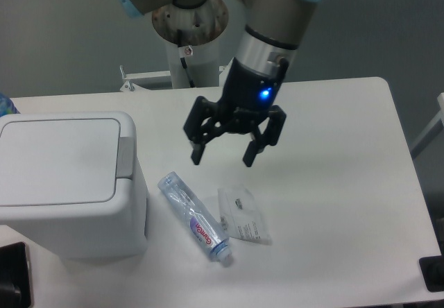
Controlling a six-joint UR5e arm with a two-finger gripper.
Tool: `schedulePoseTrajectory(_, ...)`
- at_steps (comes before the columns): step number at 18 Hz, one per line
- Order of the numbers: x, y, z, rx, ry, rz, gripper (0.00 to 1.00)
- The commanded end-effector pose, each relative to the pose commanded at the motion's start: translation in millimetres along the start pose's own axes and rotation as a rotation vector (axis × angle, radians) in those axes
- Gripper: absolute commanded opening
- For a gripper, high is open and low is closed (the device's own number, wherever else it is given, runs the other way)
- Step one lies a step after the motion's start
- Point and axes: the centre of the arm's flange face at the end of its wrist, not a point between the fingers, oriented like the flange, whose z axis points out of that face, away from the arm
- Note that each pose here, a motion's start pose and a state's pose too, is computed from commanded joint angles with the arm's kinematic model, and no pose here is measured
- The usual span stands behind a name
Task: Open the trash can
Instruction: 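Move the open gripper across the table toward the white trash can lid, then lower the gripper finger onto the lid's edge beside the hinge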
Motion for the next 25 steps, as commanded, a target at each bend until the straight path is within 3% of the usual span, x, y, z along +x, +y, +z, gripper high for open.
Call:
schedulePoseTrajectory(2,6.9,7.0,-2.3,-0.008,-0.051,0.028,1.00)
schedulePoseTrajectory(4,28.7,13.0,5.9,-0.023,-0.044,0.103,1.00)
schedulePoseTrajectory(8,31.7,22.4,23.4,-0.057,-0.033,0.102,1.00)
schedulePoseTrajectory(25,45.4,43.5,34.8,-0.091,-0.019,0.108,1.00)
